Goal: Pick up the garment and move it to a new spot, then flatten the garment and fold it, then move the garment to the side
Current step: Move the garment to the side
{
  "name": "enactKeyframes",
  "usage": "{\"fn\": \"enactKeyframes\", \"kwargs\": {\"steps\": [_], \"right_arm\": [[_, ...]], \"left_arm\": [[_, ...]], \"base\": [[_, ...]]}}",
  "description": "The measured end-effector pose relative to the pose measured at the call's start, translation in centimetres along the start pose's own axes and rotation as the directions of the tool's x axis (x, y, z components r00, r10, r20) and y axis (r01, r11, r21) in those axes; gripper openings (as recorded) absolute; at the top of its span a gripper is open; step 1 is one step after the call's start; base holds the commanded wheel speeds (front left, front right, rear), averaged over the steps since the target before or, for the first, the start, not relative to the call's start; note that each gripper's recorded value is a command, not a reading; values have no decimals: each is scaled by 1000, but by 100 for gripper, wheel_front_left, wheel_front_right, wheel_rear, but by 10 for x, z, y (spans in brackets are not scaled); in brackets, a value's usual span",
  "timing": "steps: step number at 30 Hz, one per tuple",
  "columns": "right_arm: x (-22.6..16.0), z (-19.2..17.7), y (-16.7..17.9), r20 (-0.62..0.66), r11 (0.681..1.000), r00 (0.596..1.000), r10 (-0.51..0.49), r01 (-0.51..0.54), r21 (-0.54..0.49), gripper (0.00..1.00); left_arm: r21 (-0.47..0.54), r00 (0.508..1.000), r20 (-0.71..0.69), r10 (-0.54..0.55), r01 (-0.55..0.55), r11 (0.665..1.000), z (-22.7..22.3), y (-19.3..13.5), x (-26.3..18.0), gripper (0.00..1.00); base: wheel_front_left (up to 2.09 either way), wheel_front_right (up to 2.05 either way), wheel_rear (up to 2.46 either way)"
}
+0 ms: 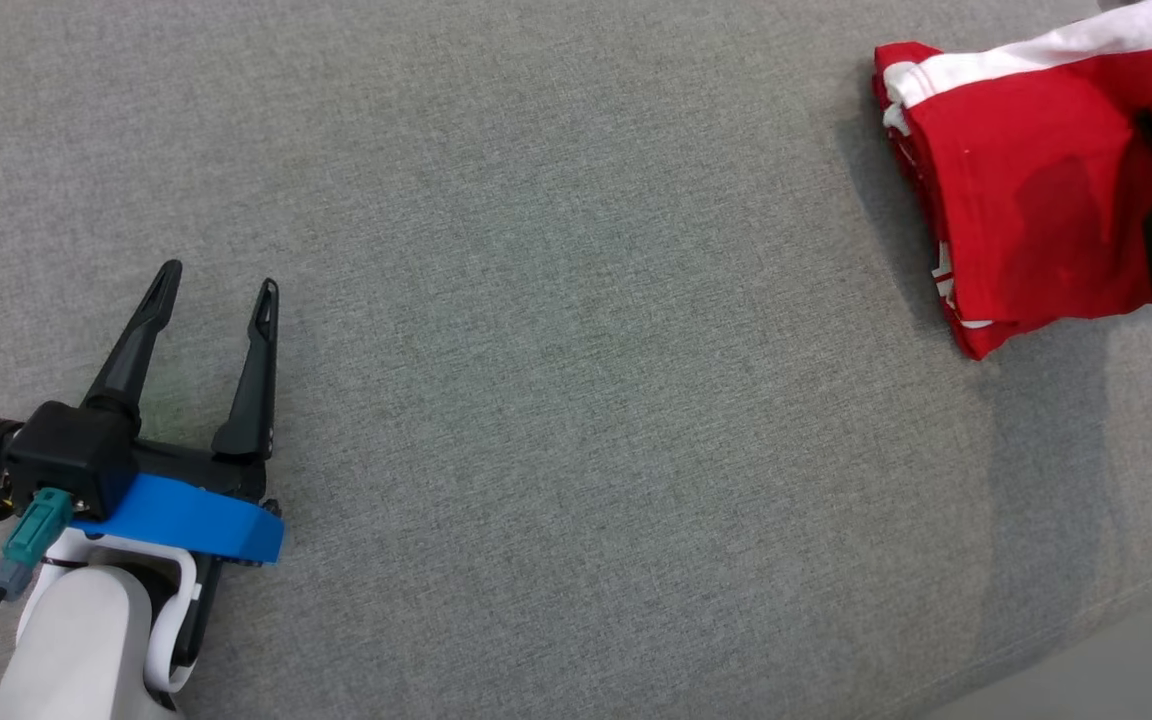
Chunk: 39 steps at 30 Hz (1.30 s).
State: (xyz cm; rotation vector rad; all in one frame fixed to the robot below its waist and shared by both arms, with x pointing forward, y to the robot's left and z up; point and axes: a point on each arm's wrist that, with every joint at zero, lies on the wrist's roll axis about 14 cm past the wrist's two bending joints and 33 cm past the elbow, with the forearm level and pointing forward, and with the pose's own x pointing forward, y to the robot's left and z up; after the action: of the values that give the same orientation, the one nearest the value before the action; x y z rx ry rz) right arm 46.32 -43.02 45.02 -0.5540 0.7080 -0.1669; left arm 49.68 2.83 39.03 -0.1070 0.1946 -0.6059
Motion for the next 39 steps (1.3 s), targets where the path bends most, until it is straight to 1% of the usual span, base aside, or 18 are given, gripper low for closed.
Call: {"fn": "enactKeyframes", "kwargs": {"steps": [1, 2, 6, 10, 12, 16, 19, 23, 26, 29, 31, 35, 39], "right_arm": [[1, -3, -2, -3, 1000, 1000, -11, 11, -1, 78], [2, -5, -2, 6, 1000, 1000, -17, 17, 5, 100], [1, -1, -1, 63, 999, 997, -37, 36, 30, 100], [-7, 24, 9, 194, 993, 980, -41, 19, 116, 100], [-14, 37, 20, 274, 986, 961, -35, -11, 164, 100], [-38, 66, 51, 431, 973, 902, 7, -107, 206, 100], [-61, 83, 69, 531, 951, 847, 19, -179, 252, 100], [-94, 91, 93, 627, 913, 779, 24, -272, 303, 100], [-115, 86, 112, 666, 879, 746, 14, -326, 347, 100], [-134, 75, 134, 677, 849, 736, 15, -367, 380, 100], [-144, 71, 145, 682, 835, 731, 17, -386, 393, 100], [-163, 70, 161, 685, 819, 728, 26, -409, 403, 100], [-175, 73, 165, 689, 807, 725, 15, -415, 419, 100]], "left_arm": [[3, 1000, 2, 1, -1, 1000, 1, 1, -1, 100], [5, 1000, 1, 2, -2, 1000, 2, 1, -1, 100], [15, 1000, 17, 16, -16, 1000, 12, 3, -6, 100], [7, 997, 67, 47, -47, 999, 31, -2, -21, 100], [-8, 993, 90, 72, -72, 997, 40, -3, -32, 100], [-24, 981, 132, 140, -138, 990, 55, -3, -62, 100], [-43, 968, 157, 196, -191, 981, 63, -2, -87, 100], [-58, 942, 182, 282, -276, 959, 71, 10, -121, 100], [-79, 919, 190, 345, -336, 938, 70, 16, -147, 100], [-96, 901, 182, 394, -383, 919, 64, 20, -170, 100], [-104, 888, 184, 421, -408, 907, 63, 22, -183, 100], [-129, 865, 185, 467, -449, 884, 59, 26, -203, 100], [-151, 850, 186, 493, -471, 869, 57, 29, -213, 100]], "base": [[0, 0, 0], [0, 0, 0], [0, 0, 0], [0, 0, 0], [0, 0, 0], [0, 0, 0], [0, 0, 0], [0, 0, 0], [0, 0, 0], [0, 0, 0], [0, 0, 0], [0, 0, 0], [0, 0, 0]]}}
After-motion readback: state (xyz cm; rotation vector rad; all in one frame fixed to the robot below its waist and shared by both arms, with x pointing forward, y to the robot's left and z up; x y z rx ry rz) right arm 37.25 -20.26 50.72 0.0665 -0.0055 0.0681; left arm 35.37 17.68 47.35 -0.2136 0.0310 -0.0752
